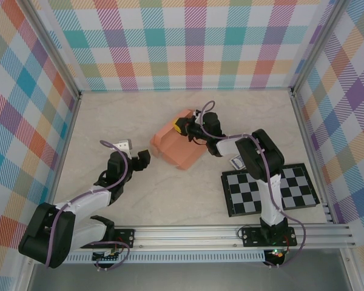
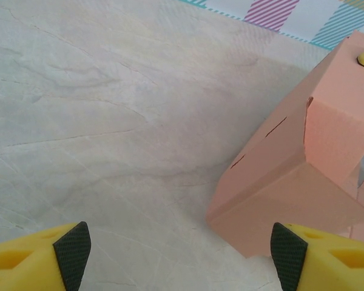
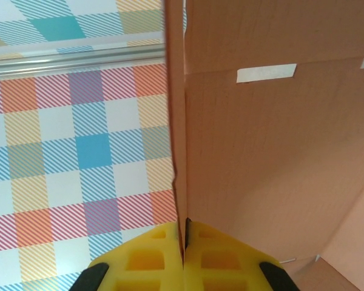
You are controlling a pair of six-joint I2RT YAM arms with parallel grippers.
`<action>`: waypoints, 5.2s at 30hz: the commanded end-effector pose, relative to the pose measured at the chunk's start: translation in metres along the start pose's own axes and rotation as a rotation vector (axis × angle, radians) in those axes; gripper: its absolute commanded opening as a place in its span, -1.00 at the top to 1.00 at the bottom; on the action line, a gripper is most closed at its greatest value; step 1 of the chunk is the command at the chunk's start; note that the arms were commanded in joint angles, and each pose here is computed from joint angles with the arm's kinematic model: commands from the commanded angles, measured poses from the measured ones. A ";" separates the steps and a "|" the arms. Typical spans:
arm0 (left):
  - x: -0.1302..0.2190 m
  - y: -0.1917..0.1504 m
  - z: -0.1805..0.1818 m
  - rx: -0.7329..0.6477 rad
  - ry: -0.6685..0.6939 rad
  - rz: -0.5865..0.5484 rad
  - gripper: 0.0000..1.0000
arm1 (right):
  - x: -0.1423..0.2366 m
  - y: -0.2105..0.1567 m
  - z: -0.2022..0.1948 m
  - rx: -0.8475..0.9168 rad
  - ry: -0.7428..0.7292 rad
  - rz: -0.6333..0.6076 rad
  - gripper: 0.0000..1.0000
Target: Fold the paper box
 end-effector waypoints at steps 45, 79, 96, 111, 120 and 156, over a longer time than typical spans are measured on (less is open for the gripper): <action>-0.068 -0.022 -0.059 -0.154 -0.148 0.183 0.34 | 0.001 -0.018 -0.020 0.010 0.000 0.069 1.00; -0.090 -0.024 -0.056 0.027 -0.041 0.120 0.44 | -0.004 -0.052 -0.025 -0.065 -0.069 0.049 1.00; -0.101 -0.031 -0.051 0.039 0.018 -0.097 0.21 | 0.013 -0.072 -0.020 -0.101 -0.152 -0.083 1.00; -0.109 -0.033 -0.051 0.005 0.041 -0.080 0.63 | 0.013 -0.080 -0.019 -0.113 -0.215 -0.085 1.00; -0.110 -0.030 -0.037 0.088 0.193 -0.105 0.71 | 0.017 -0.094 -0.019 -0.127 -0.292 -0.105 1.00; -0.044 0.028 -0.060 0.189 -0.033 0.364 0.99 | 0.205 -0.040 0.128 0.714 -0.663 -0.093 -0.36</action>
Point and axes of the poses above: each hand's point on the last joint's axis, 136 mm out from that joint toward the fingers, its own x axis back along the fingers, its own z axis along the line the jaws close on, y = z × x, the point moved 9 cm from there along x, back along the fingers, and after that the axes turned 10 degrees about x, right-handed, at the moved point
